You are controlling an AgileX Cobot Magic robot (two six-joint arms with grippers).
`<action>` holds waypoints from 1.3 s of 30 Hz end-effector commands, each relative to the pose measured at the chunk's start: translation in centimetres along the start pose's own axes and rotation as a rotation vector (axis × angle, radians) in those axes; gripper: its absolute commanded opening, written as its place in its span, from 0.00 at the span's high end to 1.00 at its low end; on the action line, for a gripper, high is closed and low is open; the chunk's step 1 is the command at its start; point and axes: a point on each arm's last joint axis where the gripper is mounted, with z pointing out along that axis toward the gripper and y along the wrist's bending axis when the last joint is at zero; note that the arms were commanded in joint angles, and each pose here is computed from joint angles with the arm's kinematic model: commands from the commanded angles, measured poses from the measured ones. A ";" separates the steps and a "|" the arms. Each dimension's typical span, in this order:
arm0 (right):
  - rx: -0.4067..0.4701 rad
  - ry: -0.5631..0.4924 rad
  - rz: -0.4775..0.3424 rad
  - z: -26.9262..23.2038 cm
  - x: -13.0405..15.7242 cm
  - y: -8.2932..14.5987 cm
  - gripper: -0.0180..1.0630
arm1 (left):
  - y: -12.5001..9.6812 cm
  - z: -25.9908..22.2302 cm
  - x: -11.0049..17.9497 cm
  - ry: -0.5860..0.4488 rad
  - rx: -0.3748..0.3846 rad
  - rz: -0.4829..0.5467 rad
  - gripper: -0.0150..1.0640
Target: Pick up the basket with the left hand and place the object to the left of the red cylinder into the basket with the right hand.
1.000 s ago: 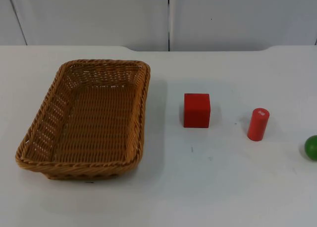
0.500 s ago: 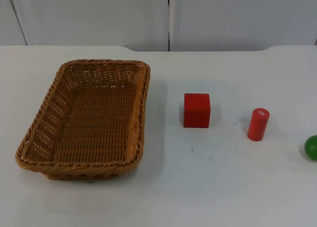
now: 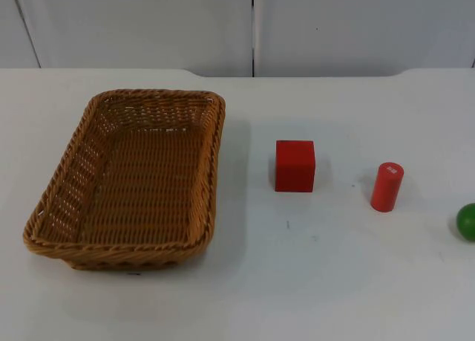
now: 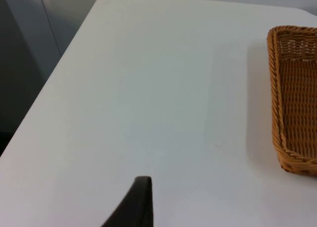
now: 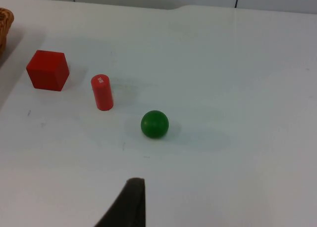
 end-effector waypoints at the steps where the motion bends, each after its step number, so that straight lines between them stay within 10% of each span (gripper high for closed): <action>1: 0.003 -0.008 -0.003 0.0 0.0 0.0 0.01 | 0.0 0.1 0.0 -0.002 -0.004 0.001 0.01; 39: 0.003 -0.008 -0.005 0.0 0.0 0.0 0.01 | -2.9 0.7 -9.8 -0.136 0.213 -0.009 0.01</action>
